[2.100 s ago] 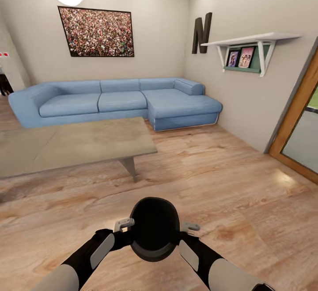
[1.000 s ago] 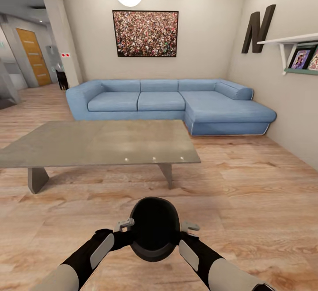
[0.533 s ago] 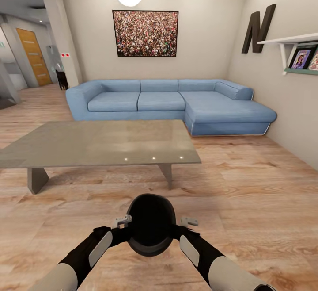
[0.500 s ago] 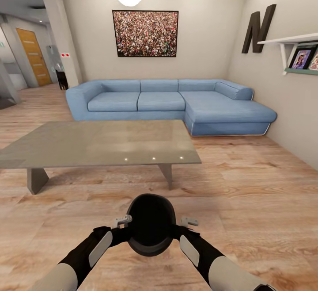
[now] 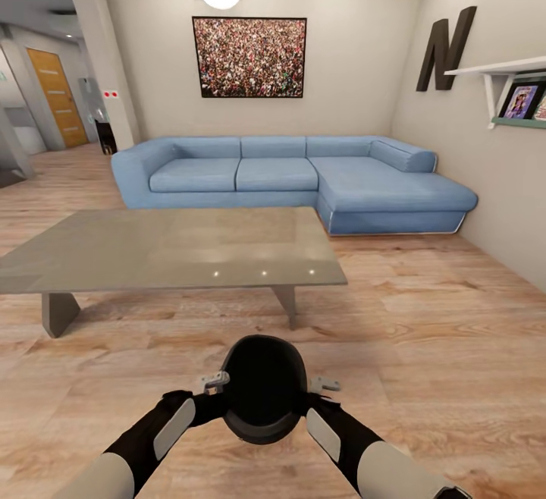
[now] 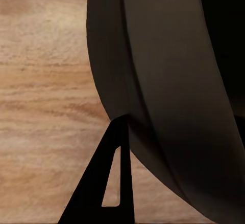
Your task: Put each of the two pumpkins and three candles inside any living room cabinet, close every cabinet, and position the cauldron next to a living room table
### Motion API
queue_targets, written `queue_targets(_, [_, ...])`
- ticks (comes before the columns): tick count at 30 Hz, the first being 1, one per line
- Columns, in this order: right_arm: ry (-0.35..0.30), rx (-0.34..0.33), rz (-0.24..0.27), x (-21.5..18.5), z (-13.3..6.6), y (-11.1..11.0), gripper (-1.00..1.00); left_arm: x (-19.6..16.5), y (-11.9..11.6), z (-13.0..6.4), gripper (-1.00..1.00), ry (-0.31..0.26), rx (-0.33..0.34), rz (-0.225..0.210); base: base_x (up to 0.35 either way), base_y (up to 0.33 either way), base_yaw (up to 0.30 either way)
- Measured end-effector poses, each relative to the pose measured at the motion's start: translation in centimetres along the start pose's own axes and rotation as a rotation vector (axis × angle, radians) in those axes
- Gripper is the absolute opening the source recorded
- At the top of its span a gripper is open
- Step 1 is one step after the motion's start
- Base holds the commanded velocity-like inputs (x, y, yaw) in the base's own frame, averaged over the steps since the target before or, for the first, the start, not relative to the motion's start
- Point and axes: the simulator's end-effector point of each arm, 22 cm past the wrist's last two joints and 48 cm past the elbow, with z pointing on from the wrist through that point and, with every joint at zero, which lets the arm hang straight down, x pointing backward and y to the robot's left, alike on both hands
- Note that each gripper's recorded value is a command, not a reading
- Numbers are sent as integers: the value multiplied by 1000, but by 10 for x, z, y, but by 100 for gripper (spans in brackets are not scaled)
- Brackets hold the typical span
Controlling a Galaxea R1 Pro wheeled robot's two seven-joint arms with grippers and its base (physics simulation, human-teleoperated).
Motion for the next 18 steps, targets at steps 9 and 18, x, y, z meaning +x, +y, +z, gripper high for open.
queue_targets(9, [-5, -9, 5, -2, 0, 2, -100, -2, 1, -1, -100, -5, -4, 7, 206, 0, 0])
queue_targets(18, [-5, -9, 5, -2, 0, 2, -100, -2, 1, -1, -100, -5, -3, 7, 178, 0, 0])
